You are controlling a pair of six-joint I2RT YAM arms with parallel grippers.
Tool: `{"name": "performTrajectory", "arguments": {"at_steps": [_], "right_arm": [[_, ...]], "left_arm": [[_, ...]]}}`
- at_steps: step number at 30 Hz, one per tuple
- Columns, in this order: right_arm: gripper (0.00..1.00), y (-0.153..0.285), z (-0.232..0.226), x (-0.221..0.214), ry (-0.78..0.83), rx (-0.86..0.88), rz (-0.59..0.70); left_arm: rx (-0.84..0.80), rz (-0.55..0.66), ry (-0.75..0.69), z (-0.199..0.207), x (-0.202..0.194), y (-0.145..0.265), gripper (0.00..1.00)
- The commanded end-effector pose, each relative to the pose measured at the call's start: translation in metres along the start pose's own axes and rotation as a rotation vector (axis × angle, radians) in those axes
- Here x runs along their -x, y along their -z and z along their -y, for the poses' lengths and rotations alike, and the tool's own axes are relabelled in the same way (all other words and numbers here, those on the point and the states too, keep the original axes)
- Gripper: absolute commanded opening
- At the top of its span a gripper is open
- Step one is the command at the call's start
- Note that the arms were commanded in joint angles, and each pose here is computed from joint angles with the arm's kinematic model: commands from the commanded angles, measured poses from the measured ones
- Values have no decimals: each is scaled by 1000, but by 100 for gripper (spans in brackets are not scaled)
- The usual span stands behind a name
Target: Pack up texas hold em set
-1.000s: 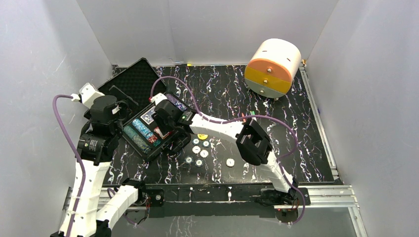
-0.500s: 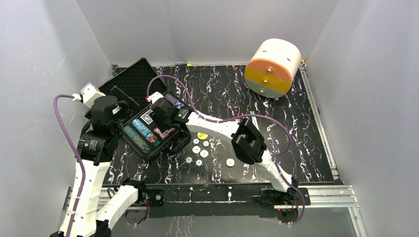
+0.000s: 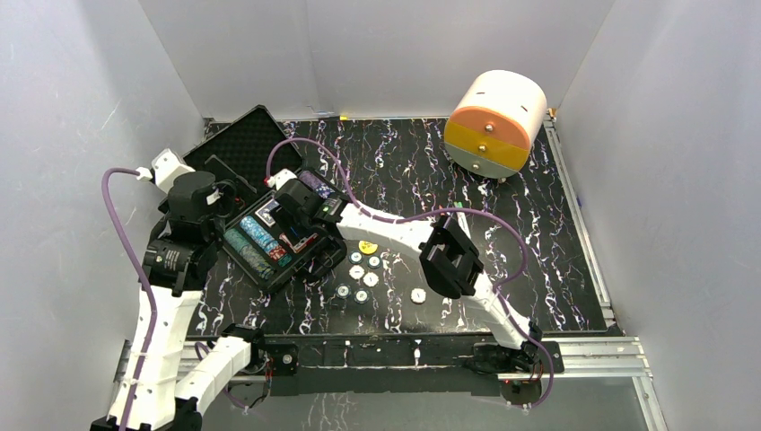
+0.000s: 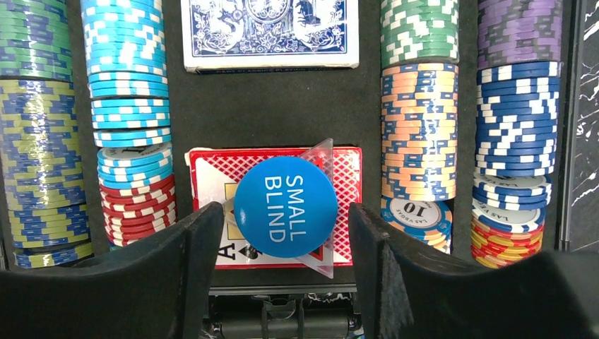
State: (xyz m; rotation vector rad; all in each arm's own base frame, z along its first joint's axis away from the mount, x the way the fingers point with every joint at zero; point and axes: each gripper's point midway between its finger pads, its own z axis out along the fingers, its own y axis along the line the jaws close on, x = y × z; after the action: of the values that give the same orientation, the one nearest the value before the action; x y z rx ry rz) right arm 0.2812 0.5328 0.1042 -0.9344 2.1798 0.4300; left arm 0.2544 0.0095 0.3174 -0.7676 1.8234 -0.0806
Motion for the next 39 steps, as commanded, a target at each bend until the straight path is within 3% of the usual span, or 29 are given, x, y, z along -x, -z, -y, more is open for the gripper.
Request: {"name": "performTrajectory", "arguments": {"at_steps": [1,9,17,21,25,32,39], "right_arm": [[75,14,-1,28,-21,10,58],[80,65,21,66,-125,24,189],[84,108,120,19,-316,-169,172],[86,106,167,-35,-422,-265,63],[89,93,183,-74,-427,-316,-58],[90,57,183,-104,-425,-311,-192],[85,36,191,-118,-419,-335,-227]], "left_arm": [[-13,14,-2,3,6,2,89],[-53,37,10,9,16,10,90],[-146,17,2,22,8,13,90],[-186,-27,-6,30,-4,8,92],[-234,-69,-15,39,-15,5,93],[-261,-140,19,40,-38,3,95],[-281,-206,41,42,-57,2,95]]}}
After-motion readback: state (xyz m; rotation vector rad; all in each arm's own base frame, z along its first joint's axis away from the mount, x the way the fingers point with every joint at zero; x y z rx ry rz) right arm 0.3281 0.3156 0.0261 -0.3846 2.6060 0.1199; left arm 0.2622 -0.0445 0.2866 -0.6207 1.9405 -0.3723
